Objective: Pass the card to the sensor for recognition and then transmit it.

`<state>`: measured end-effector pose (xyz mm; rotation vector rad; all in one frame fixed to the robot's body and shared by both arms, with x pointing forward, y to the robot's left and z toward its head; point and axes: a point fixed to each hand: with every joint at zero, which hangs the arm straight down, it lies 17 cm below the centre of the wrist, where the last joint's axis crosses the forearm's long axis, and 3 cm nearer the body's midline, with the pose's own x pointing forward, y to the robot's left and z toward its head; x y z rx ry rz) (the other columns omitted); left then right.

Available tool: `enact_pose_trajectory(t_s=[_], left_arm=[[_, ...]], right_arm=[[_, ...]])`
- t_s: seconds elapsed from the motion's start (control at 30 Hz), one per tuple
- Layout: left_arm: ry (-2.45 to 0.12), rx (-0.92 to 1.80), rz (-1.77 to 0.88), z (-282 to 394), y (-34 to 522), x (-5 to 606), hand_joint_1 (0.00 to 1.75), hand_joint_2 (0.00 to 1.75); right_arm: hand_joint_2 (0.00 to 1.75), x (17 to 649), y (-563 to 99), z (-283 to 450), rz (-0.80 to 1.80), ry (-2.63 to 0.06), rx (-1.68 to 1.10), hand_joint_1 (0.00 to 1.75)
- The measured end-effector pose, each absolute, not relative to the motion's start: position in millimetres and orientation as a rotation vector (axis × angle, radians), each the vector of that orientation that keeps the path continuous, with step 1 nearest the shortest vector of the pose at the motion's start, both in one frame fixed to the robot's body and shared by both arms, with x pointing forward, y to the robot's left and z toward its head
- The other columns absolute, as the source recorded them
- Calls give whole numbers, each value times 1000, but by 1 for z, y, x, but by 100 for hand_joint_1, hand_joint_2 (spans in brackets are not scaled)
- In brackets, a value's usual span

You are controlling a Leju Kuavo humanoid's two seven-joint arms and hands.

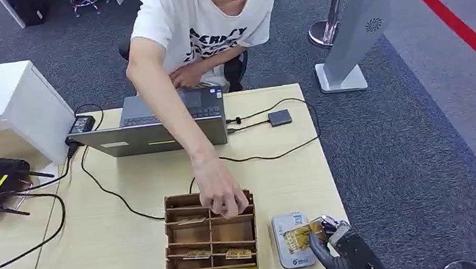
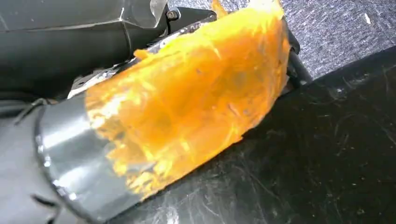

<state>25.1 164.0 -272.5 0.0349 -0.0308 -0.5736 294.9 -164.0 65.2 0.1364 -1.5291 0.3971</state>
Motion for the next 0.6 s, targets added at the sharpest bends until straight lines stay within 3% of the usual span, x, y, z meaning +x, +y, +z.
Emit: enact_pose_trajectory(t_s=[0.6], left_arm=[[-32, 35, -577, -272, 163, 26, 0, 0]], right_arm=[[175, 295, -157, 43, 476, -1475, 133, 175]])
